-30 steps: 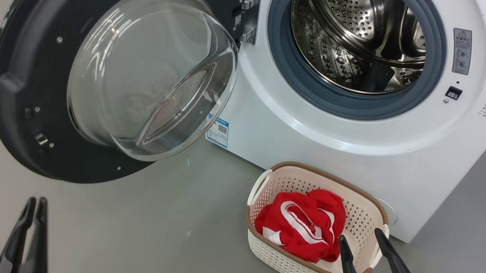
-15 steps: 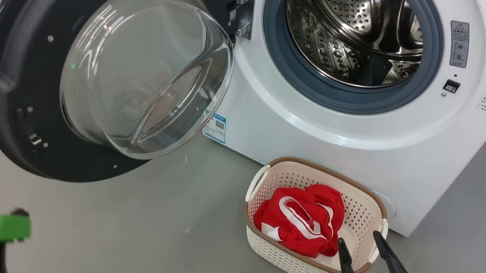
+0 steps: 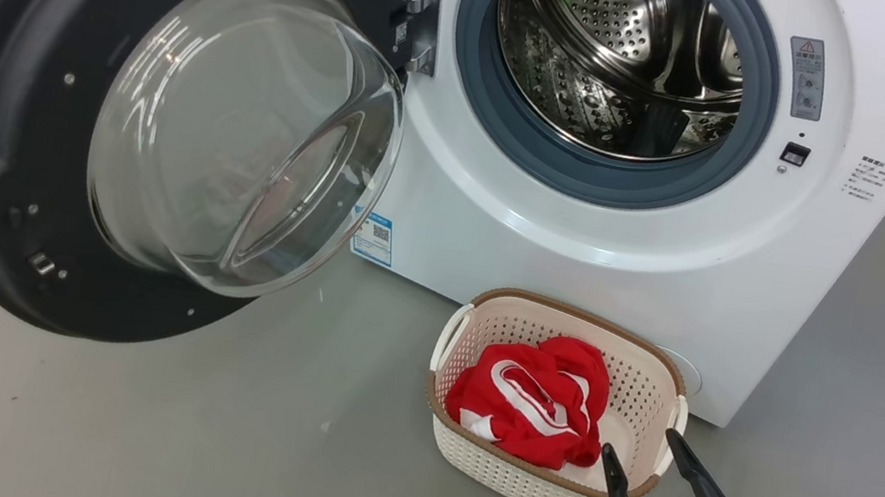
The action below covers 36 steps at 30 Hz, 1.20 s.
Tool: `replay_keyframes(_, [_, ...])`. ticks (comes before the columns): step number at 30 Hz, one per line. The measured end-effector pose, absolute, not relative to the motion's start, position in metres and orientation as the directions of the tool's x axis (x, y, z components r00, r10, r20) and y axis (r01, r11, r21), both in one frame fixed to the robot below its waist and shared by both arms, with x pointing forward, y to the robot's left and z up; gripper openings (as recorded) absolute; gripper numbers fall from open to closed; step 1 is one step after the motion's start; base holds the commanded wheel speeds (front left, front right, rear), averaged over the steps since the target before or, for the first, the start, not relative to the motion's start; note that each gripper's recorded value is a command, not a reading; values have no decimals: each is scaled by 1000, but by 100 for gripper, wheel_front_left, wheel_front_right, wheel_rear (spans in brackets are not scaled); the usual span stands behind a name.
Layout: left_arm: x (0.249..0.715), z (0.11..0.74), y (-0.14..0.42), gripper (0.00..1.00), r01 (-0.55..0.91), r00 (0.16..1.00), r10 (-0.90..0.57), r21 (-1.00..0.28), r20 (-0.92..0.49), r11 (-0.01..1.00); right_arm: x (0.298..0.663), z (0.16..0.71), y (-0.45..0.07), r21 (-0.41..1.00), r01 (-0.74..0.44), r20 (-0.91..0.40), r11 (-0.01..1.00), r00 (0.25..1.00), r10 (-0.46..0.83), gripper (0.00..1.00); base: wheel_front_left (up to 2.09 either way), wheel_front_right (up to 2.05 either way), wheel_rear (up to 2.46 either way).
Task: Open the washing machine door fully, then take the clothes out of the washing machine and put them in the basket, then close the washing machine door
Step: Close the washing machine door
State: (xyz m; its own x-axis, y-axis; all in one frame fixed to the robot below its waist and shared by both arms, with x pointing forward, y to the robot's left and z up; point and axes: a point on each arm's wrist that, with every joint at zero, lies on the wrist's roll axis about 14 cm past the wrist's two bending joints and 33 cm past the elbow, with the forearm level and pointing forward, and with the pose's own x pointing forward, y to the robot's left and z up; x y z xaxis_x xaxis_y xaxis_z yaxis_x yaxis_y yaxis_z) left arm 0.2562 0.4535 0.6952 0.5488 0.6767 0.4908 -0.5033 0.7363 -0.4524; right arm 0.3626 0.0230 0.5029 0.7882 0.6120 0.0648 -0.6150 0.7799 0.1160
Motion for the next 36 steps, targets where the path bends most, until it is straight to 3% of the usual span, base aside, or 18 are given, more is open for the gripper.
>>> replay_keyframes(9, [284,673,497,0,-393,573,778,-748,255,535,359,503,17,111,-605,65,789,796,601,100,0,0,0])
replay_keyframes(17, [322,627,492,0,-338,726,688,-881,-20,332,355,500,13,107,-597,53,795,802,595,100,0,0,0])
replay_keyframes(28, [355,601,465,0,-355,850,506,-869,-146,345,355,493,-2,91,-570,26,817,821,570,100,0,0,0])
replay_keyframes(36, [360,597,468,0,-362,855,494,-865,-159,348,355,492,-10,93,-552,24,829,833,552,100,0,0,0])
